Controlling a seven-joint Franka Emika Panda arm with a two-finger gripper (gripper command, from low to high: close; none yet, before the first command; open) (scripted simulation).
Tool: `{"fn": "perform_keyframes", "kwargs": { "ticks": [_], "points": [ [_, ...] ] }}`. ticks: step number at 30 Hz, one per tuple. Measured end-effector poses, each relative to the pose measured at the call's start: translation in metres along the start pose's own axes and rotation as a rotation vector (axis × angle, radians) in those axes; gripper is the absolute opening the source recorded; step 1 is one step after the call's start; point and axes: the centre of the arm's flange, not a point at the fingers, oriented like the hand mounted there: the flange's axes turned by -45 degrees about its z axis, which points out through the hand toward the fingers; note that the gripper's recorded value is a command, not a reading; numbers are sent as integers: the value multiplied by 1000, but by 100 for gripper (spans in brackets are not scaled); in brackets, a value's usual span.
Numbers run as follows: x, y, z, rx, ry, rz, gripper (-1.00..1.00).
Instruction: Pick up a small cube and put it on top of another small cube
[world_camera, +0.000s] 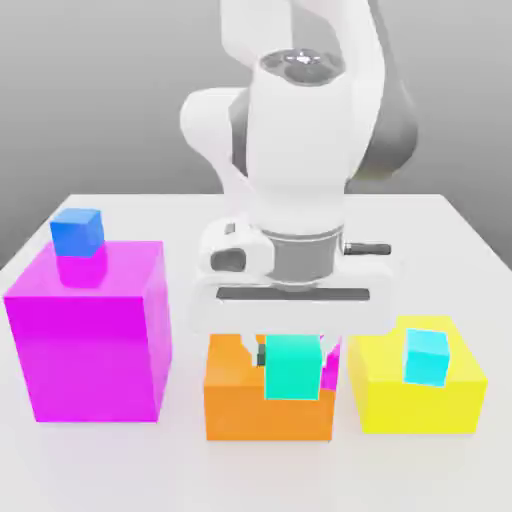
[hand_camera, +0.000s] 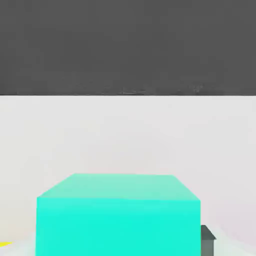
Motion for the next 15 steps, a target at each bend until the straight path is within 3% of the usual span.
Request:
{"fn": "perform_keyframes", "kwargs": {
  "ticks": [6, 11, 12, 15],
  "points": [
    [-52, -34, -30, 10, 1, -280, -100],
    [-61, -40, 17, 11, 1, -332, -100],
    [-61, -40, 26, 10, 1, -333, 100],
    [-61, -40, 26, 10, 1, -333, 100]
  ]
}}
